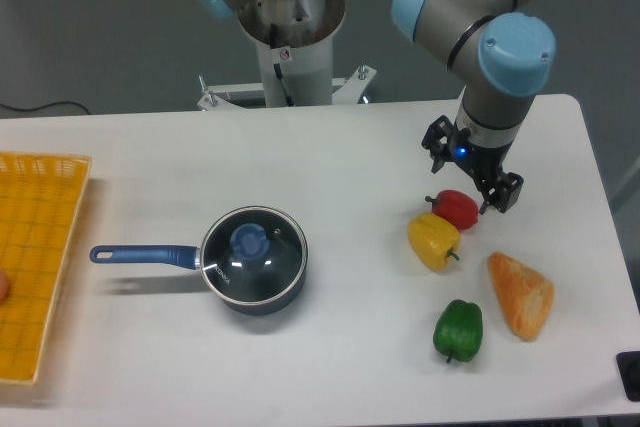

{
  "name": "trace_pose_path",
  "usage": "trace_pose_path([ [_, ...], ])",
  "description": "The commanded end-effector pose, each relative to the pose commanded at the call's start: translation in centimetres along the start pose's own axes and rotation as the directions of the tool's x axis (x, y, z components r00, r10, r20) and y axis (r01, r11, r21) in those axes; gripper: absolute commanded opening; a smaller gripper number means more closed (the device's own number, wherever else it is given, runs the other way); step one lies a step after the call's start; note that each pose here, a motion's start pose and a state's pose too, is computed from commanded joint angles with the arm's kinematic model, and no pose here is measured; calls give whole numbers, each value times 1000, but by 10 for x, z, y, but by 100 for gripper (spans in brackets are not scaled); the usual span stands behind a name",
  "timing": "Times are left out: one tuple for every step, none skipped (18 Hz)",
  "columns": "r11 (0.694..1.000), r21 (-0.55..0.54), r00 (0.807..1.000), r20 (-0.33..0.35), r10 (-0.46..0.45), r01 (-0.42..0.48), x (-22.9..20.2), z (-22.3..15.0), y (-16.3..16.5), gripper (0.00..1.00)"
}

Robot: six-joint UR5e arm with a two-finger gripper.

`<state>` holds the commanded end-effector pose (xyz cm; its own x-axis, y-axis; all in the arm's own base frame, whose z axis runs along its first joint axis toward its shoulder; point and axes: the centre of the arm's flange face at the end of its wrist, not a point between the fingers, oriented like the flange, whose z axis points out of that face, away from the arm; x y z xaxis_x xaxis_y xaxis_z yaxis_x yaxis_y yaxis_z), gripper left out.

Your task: Open the lid

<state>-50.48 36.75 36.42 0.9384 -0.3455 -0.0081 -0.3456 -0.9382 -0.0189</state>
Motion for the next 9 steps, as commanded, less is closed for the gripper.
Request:
trace_pose_path([
  [1000, -1, 1000, 2, 0, 0, 0, -1, 0, 100],
  [1000, -3, 1000, 0, 0, 0, 0, -1, 0, 100],
  [1000, -5, 1000, -1, 1, -1, 0, -1, 0, 100],
  [1000, -5, 1000, -3, 3, -3, 2, -1, 0, 100],
  [1000, -6, 1000, 0, 3, -3, 2, -3, -1, 100],
  [1000, -9, 1000, 5, 3, -3, 3, -5, -1, 100],
  [1000, -10, 1000, 8, 3, -3, 2, -6, -1, 100],
  [1000, -9, 1000, 13, 2, -2, 3, -8, 0, 100],
  [1000, -8, 1000, 14, 2, -2, 3, -9, 0, 100],
])
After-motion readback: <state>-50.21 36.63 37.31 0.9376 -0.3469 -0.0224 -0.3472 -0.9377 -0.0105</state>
